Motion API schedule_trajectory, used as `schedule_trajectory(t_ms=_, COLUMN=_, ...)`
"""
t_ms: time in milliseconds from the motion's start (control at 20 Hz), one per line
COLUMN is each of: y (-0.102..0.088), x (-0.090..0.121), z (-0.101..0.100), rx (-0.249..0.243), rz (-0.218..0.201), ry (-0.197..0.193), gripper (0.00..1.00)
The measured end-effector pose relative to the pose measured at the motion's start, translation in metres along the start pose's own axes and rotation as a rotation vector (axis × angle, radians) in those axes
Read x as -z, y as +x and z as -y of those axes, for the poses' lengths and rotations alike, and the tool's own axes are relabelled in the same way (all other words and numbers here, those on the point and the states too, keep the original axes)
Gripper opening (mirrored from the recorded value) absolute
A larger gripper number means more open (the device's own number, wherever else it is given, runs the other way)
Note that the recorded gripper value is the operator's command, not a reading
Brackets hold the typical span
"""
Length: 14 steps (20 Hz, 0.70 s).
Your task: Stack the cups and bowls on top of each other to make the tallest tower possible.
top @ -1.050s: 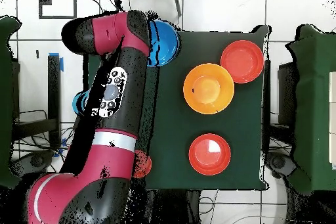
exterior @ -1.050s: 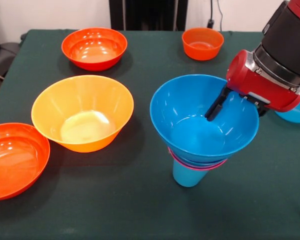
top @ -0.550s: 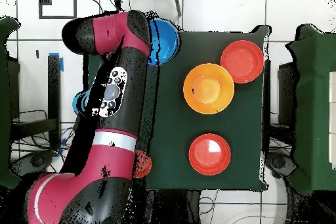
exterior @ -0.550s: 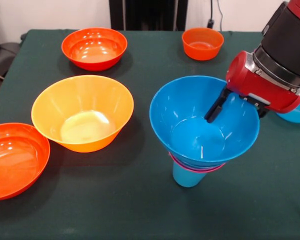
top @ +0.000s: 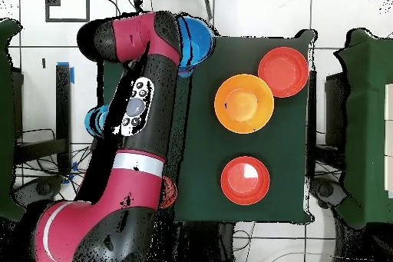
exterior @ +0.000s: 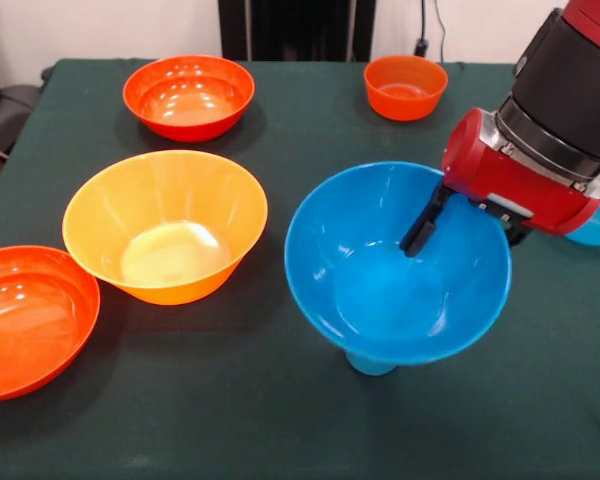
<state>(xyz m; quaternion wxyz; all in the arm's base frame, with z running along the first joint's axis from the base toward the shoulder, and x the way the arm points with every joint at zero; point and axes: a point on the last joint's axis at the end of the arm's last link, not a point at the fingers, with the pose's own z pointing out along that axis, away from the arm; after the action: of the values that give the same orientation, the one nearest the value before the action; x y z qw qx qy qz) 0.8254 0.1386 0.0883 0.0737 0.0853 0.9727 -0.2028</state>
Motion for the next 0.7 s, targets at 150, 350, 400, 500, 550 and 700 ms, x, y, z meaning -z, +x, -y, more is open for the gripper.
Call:
schedule_trajectory(t_ms=150, y=-0.0022, x=-0.0011, z=0.0023, rx=-0.003, rz=0.009, ry=-0.002, gripper=1.00)
schedule_trajectory(t_ms=350, y=-0.0043, x=-0.0022, z=0.0042, rx=-0.006, rz=0.021, ry=-0.005, gripper=1.00)
schedule_trajectory(t_ms=400, y=-0.0043, x=-0.0026, z=0.0042, rx=-0.007, rz=0.022, ry=-0.005, gripper=1.00)
schedule_trajectory(t_ms=500, y=-0.0039, x=-0.0033, z=0.0042, rx=-0.007, rz=0.022, ry=-0.005, gripper=1.00)
schedule_trajectory(t_ms=550, y=-0.0034, x=-0.0039, z=0.0044, rx=-0.007, rz=0.021, ry=-0.005, gripper=1.00)
schedule_trajectory(t_ms=700, y=-0.0009, x=-0.0051, z=0.0054, rx=-0.010, rz=0.012, ry=-0.007, gripper=0.00)
